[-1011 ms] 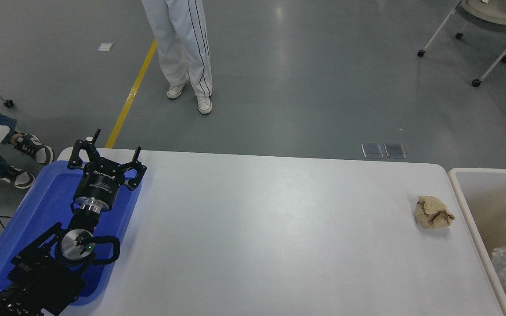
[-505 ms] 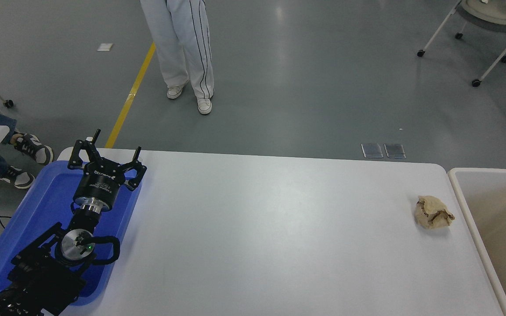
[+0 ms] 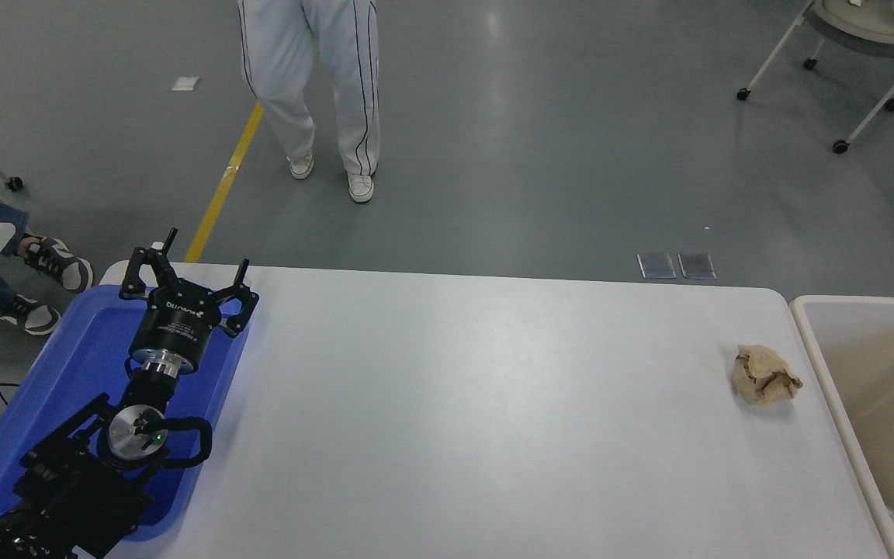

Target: Pick up foil plate and place in dustbin

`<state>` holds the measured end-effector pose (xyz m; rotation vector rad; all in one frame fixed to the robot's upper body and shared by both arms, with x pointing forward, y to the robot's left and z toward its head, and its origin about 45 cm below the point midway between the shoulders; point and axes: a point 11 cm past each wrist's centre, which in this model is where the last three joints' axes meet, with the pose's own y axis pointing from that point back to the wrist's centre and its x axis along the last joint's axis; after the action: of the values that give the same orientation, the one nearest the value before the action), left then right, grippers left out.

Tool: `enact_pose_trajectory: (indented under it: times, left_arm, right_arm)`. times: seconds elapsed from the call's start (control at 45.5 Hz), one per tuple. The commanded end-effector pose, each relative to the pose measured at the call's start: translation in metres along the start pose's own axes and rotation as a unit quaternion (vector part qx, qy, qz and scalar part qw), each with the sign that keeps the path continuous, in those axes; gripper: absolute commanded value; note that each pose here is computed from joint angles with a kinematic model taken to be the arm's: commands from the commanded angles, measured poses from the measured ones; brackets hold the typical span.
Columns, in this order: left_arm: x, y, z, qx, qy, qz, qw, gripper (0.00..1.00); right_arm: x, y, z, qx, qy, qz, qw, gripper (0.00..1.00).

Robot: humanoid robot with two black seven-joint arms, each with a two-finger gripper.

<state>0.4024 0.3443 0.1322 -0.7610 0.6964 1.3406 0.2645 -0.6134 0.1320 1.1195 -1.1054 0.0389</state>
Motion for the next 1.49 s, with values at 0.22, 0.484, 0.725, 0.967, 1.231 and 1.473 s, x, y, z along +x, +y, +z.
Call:
enact_pose_trajectory:
  times: [0.22,0.484,0.725,0.967,1.231,1.473]
  left_arm:
    - [-0.001,-0.001,0.000,0.000,0.000,-0.001,1.000,1.00]
    - [-0.001,-0.001,0.000,0.001,0.000,-0.001,1.000,1.00]
    - [-0.001,-0.001,0.000,0.000,0.000,-0.001,1.000,1.00]
    - [-0.001,-0.001,0.000,0.001,0.000,-0.001,1.000,1.00]
    - [0.000,0.000,0.000,0.000,0.000,0.000,1.000,1.00]
    - [0.000,0.000,0.000,0.000,0.000,0.000,1.000,1.00]
  right_arm:
    - [0.006,0.062,-0.075,0.042,0.113,-0.194,0.974,1.00]
    - [0.029,0.110,-0.125,0.060,0.141,-0.343,0.927,1.00]
    - [0.033,0.132,-0.167,0.074,0.184,-0.384,0.902,1.00]
    - [0.034,0.167,-0.216,0.111,0.237,-0.379,0.887,1.00]
    - [0.052,0.220,-0.262,0.157,0.281,-0.349,0.880,1.00]
    - [0.076,0.243,-0.280,0.179,0.289,-0.311,0.888,1.00]
